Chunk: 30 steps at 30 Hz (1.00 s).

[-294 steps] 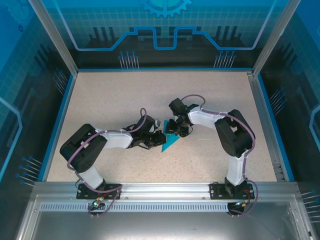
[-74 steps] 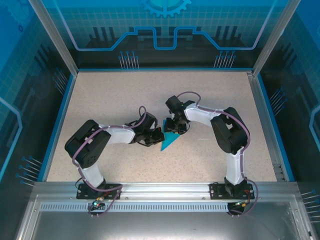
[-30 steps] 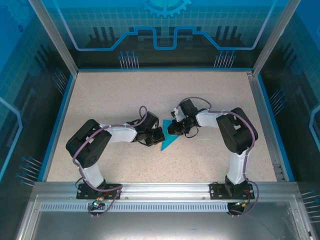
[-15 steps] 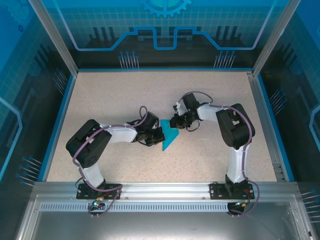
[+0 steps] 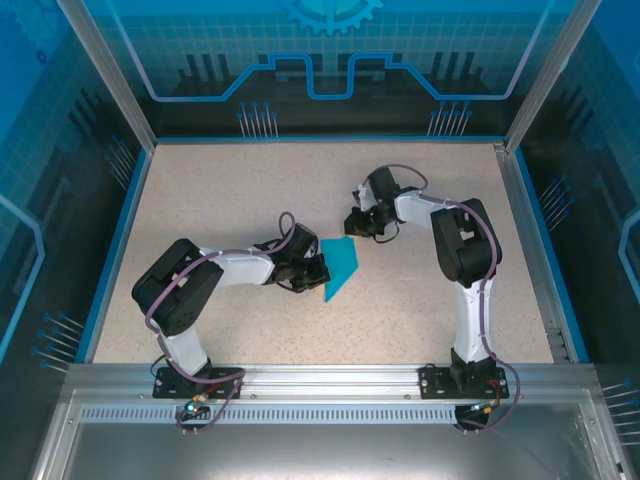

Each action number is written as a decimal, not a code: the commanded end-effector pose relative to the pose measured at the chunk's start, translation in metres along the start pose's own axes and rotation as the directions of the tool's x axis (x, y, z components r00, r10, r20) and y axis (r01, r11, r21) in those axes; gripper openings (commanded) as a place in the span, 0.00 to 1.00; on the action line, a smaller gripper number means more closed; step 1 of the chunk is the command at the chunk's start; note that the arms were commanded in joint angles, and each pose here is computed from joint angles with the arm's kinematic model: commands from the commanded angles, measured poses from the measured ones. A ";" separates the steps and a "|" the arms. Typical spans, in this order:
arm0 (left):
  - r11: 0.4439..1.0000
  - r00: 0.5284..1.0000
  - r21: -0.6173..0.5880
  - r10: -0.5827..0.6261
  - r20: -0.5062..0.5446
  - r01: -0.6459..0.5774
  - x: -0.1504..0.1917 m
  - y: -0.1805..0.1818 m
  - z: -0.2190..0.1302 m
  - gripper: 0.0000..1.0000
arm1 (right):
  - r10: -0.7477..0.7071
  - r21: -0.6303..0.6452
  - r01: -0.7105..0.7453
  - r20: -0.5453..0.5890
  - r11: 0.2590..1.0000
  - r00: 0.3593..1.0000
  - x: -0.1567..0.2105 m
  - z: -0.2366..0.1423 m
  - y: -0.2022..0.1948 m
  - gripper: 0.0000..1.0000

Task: Fold a paper plane with a square sheet of paper (pick it up from the middle)
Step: Fourth fold the wing at the center of the table.

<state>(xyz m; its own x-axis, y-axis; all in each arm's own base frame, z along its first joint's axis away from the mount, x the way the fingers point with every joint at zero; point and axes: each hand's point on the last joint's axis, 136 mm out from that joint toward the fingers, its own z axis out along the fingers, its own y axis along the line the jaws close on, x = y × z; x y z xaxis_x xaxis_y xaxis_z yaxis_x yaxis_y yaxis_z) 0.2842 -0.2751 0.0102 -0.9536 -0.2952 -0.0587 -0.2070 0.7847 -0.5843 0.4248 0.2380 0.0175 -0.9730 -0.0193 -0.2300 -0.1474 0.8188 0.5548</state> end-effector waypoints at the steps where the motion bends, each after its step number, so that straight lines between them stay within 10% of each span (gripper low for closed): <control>1: 0.941 0.990 -0.334 -0.091 -0.110 0.049 0.045 0.096 0.008 0.00 | 0.014 0.057 -0.018 0.073 0.998 0.997 -0.025 -0.018 -0.013 0.12; 15: 0.952 0.993 -0.302 -0.072 -0.094 0.040 0.037 0.083 0.008 0.00 | -0.017 -0.149 0.023 0.042 0.989 0.999 0.062 -0.040 0.069 0.12; 30: 0.974 0.996 -0.228 -0.014 -0.085 -0.006 0.027 0.055 0.000 0.00 | 0.035 -0.044 -0.041 -0.119 0.998 0.992 0.104 0.015 0.036 0.10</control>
<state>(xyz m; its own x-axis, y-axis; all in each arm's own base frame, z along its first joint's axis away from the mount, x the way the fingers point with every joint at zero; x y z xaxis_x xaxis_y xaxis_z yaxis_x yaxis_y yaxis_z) 0.2847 -0.2760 0.0125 -0.9566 -0.2833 -0.0688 -0.1939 0.7944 -0.5756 0.3264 0.2768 0.0151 -0.9876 -0.0550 -0.1473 -0.1358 0.7709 0.6223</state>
